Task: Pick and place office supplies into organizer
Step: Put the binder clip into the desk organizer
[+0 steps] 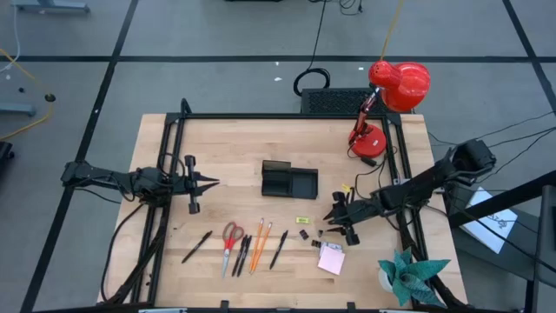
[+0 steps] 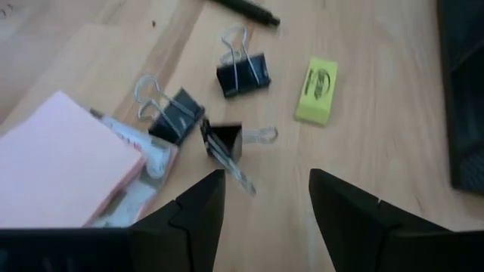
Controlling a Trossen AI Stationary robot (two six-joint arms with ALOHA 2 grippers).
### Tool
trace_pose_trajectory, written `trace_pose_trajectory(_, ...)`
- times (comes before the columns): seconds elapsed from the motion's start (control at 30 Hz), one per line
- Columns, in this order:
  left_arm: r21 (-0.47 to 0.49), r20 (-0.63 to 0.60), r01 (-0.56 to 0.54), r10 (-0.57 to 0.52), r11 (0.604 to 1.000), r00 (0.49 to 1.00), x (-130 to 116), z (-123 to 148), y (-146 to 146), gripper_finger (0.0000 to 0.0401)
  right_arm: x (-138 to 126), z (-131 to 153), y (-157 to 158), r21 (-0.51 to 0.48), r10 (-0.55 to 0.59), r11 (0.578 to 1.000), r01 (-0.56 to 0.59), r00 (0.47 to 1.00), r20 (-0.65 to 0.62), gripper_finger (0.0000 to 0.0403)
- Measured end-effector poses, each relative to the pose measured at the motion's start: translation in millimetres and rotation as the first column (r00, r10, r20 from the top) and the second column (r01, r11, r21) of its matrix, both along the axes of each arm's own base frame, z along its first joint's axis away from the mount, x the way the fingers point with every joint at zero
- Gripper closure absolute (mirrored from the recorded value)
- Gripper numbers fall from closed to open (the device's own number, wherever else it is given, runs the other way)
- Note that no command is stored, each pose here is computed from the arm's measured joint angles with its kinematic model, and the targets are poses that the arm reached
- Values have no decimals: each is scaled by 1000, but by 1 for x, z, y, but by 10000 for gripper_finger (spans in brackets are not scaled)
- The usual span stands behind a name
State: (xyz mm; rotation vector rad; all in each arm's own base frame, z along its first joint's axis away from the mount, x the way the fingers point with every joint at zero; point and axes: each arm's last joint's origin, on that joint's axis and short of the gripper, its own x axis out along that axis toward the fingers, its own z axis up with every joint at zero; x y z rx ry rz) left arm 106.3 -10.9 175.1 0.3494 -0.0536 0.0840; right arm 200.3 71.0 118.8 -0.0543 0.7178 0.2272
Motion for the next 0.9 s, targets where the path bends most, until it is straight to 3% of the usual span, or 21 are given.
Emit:
trace_pose_trajectory(0.23,-3,-16,-50,50,999,999,0,-1,1,366,3,-13,1,-7,-5,1000,5,999,-43,218)
trace_pose_trajectory(0.77,-2,-16,-51,51,999,999,0,-2,1,366,7,-20,2,-2,-11,1000,11,999,-39,219)
trace_pose_trajectory(0.9,-2,-16,-51,51,999,999,0,-2,1,366,6,-20,2,-2,-11,1000,10,999,-40,237)
